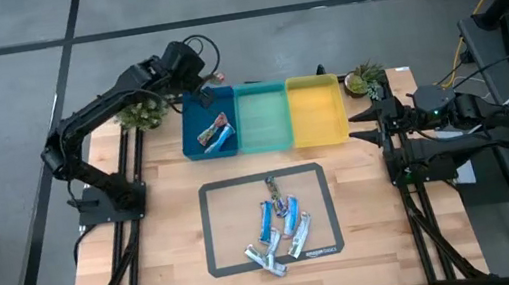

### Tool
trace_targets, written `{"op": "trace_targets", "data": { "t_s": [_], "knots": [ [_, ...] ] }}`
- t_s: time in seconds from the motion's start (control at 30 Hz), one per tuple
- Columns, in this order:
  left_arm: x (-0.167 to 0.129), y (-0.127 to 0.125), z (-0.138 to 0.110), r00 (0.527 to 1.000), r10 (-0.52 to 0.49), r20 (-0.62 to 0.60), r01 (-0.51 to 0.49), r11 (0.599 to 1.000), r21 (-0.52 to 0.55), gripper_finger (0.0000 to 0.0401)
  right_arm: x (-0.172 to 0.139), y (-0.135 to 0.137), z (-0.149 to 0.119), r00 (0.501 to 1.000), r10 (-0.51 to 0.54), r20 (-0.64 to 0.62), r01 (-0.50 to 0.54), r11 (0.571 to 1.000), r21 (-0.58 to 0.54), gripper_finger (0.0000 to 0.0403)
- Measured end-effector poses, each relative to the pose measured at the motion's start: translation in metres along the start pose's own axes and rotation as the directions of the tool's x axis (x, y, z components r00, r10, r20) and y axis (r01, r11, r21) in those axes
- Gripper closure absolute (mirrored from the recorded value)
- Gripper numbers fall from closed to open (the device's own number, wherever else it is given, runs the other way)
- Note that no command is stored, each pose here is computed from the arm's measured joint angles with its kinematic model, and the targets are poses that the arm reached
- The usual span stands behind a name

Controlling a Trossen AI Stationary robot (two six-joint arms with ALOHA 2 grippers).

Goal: Pick and place Granola Bars by type
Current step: Put the red granola bar into the blue bin

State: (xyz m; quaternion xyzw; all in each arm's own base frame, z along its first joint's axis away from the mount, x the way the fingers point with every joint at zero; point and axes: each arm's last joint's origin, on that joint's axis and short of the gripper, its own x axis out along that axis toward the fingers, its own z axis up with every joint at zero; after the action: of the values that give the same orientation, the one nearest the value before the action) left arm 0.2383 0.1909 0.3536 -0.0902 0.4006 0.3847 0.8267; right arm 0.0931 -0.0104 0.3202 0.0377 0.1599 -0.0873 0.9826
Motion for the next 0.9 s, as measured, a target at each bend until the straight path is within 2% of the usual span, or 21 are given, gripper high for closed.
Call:
{"op": "trace_targets", "data": {
  "t_s": [0.17, 0.3, 0.67, 0.9],
  "knots": [
    [0.022, 0.012, -0.007, 0.993, 0.027, -0.119, -0.028, 1.0, -0.005, 0.0386, 0.0, 0.0, 0.0, 1.0, 0.0, 0.0, 0.0, 1.0, 0.001, 0.0202],
    [0.047, 0.013, -0.013, 0.975, -0.005, -0.222, 0.011, 1.0, 0.028, 0.0386, 0.0, 0.0, 0.0, 1.0, 0.0, 0.0, 0.0, 1.0, 0.001, 0.0202],
    [0.088, 0.008, -0.021, 0.944, -0.017, -0.33, 0.034, 0.998, 0.046, 0.0386, 0.0, 0.0, 0.0, 1.0, 0.0, 0.0, 0.0, 1.0, 0.002, 0.0202],
    [0.122, 0.001, -0.031, 0.907, -0.051, -0.417, 0.086, 0.994, 0.067, 0.0386, 0.0, 0.0, 0.0, 1.0, 0.0, -0.002, 0.0, 1.0, 0.001, 0.0202]
  ]
}}
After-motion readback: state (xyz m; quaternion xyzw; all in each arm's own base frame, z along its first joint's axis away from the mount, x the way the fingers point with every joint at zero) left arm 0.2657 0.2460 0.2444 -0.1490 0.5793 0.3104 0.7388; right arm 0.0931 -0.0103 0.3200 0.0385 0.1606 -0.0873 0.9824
